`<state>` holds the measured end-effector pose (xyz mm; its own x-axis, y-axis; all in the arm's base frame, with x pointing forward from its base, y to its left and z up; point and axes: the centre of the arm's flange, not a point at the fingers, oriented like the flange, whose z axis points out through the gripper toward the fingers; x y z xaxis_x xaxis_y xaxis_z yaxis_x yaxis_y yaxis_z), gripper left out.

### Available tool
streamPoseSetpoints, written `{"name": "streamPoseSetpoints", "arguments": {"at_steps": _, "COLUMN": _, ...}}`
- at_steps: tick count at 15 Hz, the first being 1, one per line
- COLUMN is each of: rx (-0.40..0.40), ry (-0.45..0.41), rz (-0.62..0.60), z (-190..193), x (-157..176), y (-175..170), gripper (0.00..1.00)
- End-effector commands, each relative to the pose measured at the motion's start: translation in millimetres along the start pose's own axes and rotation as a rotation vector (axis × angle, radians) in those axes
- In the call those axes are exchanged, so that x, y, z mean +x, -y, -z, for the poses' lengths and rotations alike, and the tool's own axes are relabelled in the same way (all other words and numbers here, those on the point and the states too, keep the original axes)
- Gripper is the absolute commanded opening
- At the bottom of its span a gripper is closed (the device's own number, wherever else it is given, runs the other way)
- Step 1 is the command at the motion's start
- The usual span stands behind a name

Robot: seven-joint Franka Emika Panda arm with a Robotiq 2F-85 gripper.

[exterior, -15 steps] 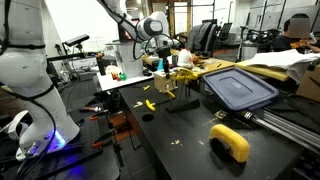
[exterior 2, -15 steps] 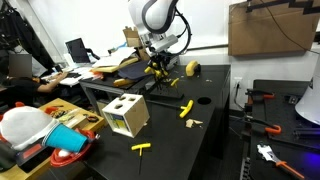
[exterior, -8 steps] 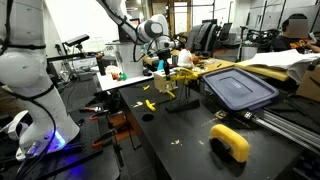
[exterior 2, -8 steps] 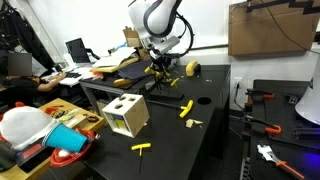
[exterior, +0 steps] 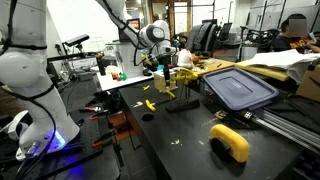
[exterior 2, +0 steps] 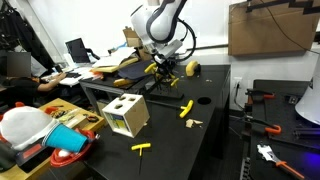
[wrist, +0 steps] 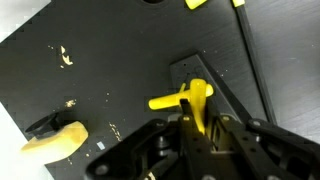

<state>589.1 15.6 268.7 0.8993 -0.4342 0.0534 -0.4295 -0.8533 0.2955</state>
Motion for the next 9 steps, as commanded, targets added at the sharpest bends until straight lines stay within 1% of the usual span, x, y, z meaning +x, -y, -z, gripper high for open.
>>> {"name": "streamPoseSetpoints", "arguments": {"at_steps": 1, "rx": -0.048, "ry": 0.017, "rz": 0.011, "z": -2.1, "x": 2.4, "y": -4.8, "gripper": 0.04}}
{"name": "streamPoseSetpoints", "arguments": {"at_steps": 4, "rx": -0.055, "ry": 0.034, "rz": 0.009, "z": -8.8, "x": 4.2, "y": -6.2, "gripper": 0.04}}
{"name": "streamPoseSetpoints", "arguments": {"at_steps": 9, "rx": -0.055, "ry": 0.038, "rz": -0.005, "z": -14.2, "x": 8.3, "y": -3.6, "gripper": 0.04}}
